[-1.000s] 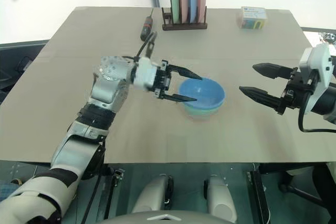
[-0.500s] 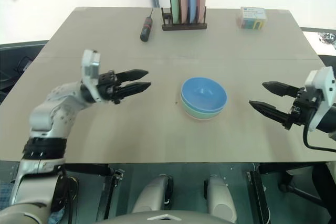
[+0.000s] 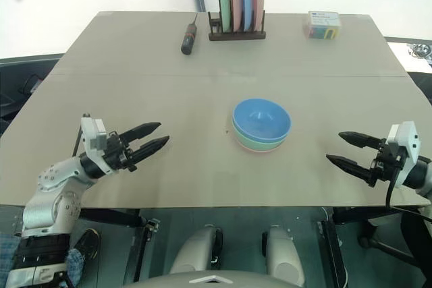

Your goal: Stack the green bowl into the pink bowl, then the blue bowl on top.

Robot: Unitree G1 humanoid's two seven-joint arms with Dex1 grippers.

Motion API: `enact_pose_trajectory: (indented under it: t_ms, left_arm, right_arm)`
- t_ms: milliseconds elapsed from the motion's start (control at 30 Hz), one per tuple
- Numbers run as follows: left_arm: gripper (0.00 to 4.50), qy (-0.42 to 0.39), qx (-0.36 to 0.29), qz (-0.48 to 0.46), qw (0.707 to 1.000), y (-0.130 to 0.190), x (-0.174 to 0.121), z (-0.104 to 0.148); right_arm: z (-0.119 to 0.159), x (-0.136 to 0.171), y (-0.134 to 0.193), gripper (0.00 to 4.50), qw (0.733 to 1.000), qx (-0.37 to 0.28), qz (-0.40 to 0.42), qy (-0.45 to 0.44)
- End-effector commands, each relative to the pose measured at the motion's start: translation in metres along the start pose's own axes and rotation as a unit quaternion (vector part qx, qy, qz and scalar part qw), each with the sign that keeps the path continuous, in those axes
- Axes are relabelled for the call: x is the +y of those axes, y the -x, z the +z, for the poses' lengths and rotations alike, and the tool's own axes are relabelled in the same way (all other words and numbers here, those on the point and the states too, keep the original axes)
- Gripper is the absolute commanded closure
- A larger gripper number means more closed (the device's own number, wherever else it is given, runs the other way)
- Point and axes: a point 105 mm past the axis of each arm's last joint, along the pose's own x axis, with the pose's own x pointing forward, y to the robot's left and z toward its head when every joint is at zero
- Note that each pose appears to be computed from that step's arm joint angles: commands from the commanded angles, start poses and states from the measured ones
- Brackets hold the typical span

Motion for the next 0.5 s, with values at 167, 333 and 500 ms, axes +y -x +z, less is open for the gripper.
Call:
enact_pose_trajectory:
  t_ms: [167,333,500]
  left_arm:
    - [1.8,-0.038,-0.031,0.004,0.999,0.0,-0.002,0.023]
    - [1.8,-0.038,-0.026,0.007,0.999,0.001,-0.002,0.018]
    - [1.8,-0.031,-0.023,-0.002,0.999,-0.002,-0.006,0.013]
  right_arm:
    - [-0.008,-0.01,0.002,0.82,0.999,-0.007,0.001,0.052]
    - [-0.01,-0.016,0.009,0.82,0.998,-0.014,-0.019,0.057]
    - [-0.012,-0.016,0.015,0.82,0.998,-0.013,-0.028,0.055]
